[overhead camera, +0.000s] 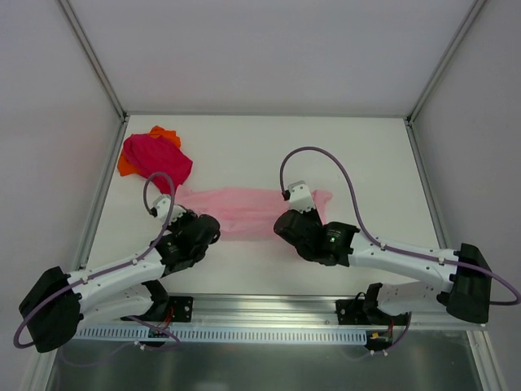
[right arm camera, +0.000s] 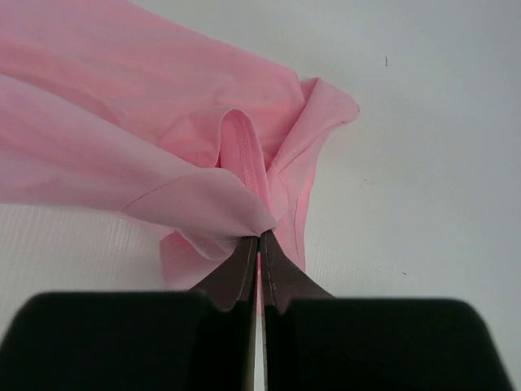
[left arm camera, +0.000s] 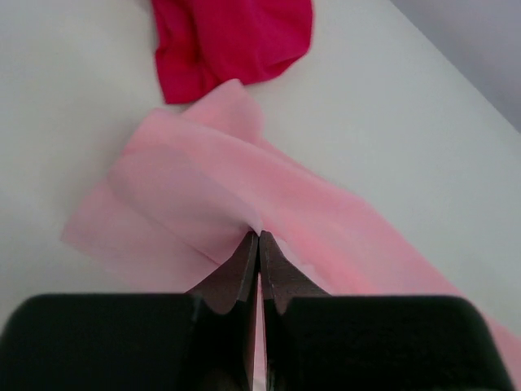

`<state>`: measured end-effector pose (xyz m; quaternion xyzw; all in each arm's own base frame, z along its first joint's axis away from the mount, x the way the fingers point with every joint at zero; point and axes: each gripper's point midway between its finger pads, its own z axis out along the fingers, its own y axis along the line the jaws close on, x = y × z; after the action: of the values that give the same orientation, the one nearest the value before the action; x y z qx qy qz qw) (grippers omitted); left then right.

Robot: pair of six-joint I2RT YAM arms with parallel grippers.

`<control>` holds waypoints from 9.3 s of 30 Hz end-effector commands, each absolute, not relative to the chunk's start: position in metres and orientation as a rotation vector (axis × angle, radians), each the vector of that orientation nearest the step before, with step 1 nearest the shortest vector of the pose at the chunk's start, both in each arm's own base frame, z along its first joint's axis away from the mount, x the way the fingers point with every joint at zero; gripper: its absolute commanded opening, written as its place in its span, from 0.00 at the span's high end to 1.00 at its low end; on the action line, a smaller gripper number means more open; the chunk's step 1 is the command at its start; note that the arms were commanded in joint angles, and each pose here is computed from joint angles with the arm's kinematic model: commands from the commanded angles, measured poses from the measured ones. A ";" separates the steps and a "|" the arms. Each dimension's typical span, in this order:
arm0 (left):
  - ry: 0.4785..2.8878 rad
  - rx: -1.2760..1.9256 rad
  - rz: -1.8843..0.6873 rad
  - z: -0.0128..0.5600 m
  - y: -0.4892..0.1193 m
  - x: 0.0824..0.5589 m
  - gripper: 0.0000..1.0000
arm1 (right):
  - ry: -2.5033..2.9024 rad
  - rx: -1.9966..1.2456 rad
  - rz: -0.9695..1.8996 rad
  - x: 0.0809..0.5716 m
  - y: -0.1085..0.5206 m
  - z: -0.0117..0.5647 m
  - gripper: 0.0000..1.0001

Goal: Fold and stack the t-shirts
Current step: Fold the other side of the tshirt into a rectangle, then rotate the tshirt 90 degrees

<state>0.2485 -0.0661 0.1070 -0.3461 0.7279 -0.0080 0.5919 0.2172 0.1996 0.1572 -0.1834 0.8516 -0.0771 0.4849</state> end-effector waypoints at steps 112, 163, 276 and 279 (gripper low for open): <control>1.946 -0.509 -0.278 0.125 -0.153 0.471 0.48 | 2.147 -0.343 -0.548 0.431 0.161 0.144 0.20; 2.348 -0.451 -0.252 0.036 -0.188 0.415 0.50 | 2.565 -0.428 -0.132 0.334 0.198 0.081 0.00; 2.228 -0.172 -0.258 0.049 -0.211 0.290 0.52 | 2.412 -0.401 0.612 0.351 0.213 0.098 0.00; 2.238 -0.161 -0.277 0.044 -0.216 0.290 0.52 | 2.376 -0.465 0.737 0.351 0.232 0.104 0.00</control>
<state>0.2874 -0.2054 0.0454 -0.0751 0.8988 -0.0922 0.4219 0.3250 0.1930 0.0655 -0.1335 0.9414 0.1922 0.2428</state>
